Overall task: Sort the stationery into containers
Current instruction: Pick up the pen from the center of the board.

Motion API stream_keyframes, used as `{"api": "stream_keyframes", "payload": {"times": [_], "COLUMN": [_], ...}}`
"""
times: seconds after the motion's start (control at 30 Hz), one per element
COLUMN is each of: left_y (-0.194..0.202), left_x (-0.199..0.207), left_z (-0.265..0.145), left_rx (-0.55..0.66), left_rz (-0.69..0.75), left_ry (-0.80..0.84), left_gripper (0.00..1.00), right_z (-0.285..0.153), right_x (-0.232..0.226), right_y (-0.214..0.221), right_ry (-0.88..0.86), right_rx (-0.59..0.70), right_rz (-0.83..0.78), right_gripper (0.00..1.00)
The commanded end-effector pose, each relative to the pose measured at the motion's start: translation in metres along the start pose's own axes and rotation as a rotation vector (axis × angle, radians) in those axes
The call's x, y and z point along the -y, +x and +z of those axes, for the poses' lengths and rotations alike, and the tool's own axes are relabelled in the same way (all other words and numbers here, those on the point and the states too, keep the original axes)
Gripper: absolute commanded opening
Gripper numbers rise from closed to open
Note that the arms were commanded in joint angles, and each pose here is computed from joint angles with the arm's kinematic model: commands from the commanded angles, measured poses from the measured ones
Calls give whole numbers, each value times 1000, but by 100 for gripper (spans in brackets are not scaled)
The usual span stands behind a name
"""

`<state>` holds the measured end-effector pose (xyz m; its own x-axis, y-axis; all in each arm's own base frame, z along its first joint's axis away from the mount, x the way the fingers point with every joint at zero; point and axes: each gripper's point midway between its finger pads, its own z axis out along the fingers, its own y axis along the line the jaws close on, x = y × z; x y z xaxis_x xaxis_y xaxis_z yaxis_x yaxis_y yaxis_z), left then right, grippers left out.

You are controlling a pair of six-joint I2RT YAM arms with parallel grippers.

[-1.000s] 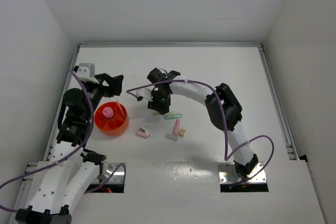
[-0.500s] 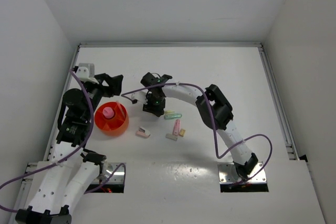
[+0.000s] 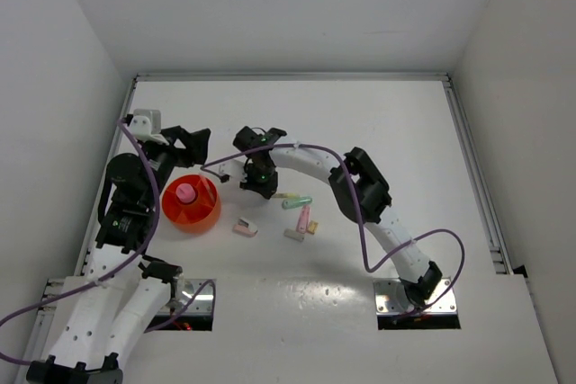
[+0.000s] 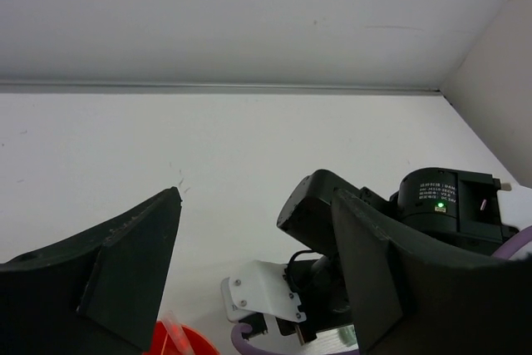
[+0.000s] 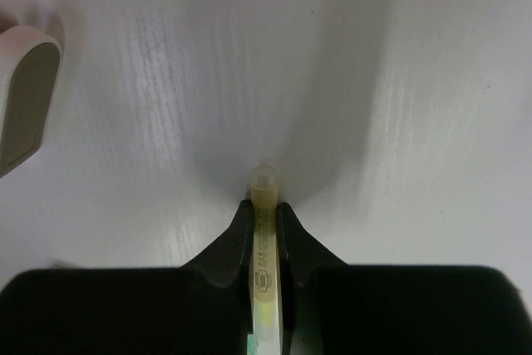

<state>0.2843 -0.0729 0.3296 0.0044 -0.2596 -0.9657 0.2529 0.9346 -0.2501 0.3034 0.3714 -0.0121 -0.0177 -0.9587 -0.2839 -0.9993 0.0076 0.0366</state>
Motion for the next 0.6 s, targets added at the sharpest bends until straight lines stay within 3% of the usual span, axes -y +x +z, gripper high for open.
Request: {"api": "stream_keyframes", "payload": {"times": [0.0,0.1,0.23,0.37,0.47,0.53,0.57], "left_y": [-27,-27,-27,-28,-35,-31,-31], "left_x": [5,5,3,0,-2,-5,-5], "left_z": [-5,-5,-4,-4,-9,-8,-8], "left_rx": [76,76,78,83,108,102,102], "left_rz": [10,10,9,9,9,8,8], "left_ry": [8,8,-1,-20,-35,-50,-50], "left_gripper": [78,78,78,78,78,78,78], "right_z": [1,-16,-62,-127,-173,-184,-214], "right_x": [-3,17,67,102,104,92,88], "right_y": [5,-13,-56,-115,-149,-162,-178], "right_ry": [-1,107,337,506,547,465,467], "right_rx": [-31,24,166,420,632,748,857], "right_rz": [-8,-15,17,89,169,235,233], "right_gripper": [6,0,0,0,0,0,0]}}
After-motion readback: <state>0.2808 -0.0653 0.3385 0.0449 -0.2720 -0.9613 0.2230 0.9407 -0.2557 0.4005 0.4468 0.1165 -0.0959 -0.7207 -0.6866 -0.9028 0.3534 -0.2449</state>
